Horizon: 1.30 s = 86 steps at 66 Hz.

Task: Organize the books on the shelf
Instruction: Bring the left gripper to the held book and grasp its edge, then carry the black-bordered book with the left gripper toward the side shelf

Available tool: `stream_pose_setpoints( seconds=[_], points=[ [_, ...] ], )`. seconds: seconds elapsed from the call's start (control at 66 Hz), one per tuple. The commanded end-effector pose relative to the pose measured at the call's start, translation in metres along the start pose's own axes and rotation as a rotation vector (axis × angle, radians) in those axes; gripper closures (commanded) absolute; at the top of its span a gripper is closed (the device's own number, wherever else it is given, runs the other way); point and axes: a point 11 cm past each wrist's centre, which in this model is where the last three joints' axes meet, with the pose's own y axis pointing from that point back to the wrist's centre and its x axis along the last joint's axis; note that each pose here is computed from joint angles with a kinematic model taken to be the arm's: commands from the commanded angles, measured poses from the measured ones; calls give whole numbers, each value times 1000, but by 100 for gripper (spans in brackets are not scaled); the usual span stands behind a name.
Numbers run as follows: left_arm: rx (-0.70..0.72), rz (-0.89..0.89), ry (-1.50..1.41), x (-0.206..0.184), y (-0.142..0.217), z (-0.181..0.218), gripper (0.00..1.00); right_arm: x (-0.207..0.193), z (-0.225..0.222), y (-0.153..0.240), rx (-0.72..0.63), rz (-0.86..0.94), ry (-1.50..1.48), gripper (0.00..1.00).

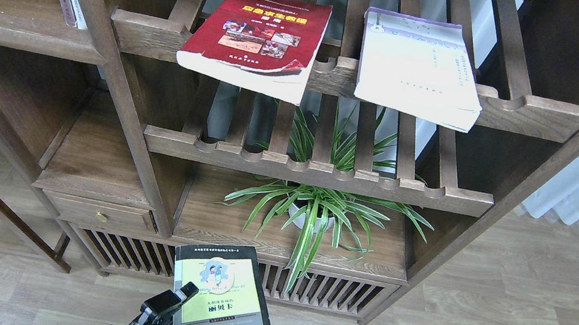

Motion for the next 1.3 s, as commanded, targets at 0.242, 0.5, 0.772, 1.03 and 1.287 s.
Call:
stream_pose_setpoints(
  seconds=[0.242, 0.5, 0.772, 1.03, 1.287],
  points=[
    [-110, 4, 1, 0, 12, 33, 94, -1, 1, -1, -18, -1, 17, 9],
    [-220, 29, -16, 2, 45, 68, 95, -2, -2, -2, -20, -2, 42, 1],
    [-308, 42, -157, -22, 101, 137, 95, -3, -21, -2, 29, -4, 60, 1],
    [-475, 7, -377, -84, 159, 226, 95, -3, -20, -2, 26, -4, 59, 1],
    [-606, -33, -578, -151, 202, 286, 95, -3, -19, -2, 24, -4, 59, 1]
  ],
)
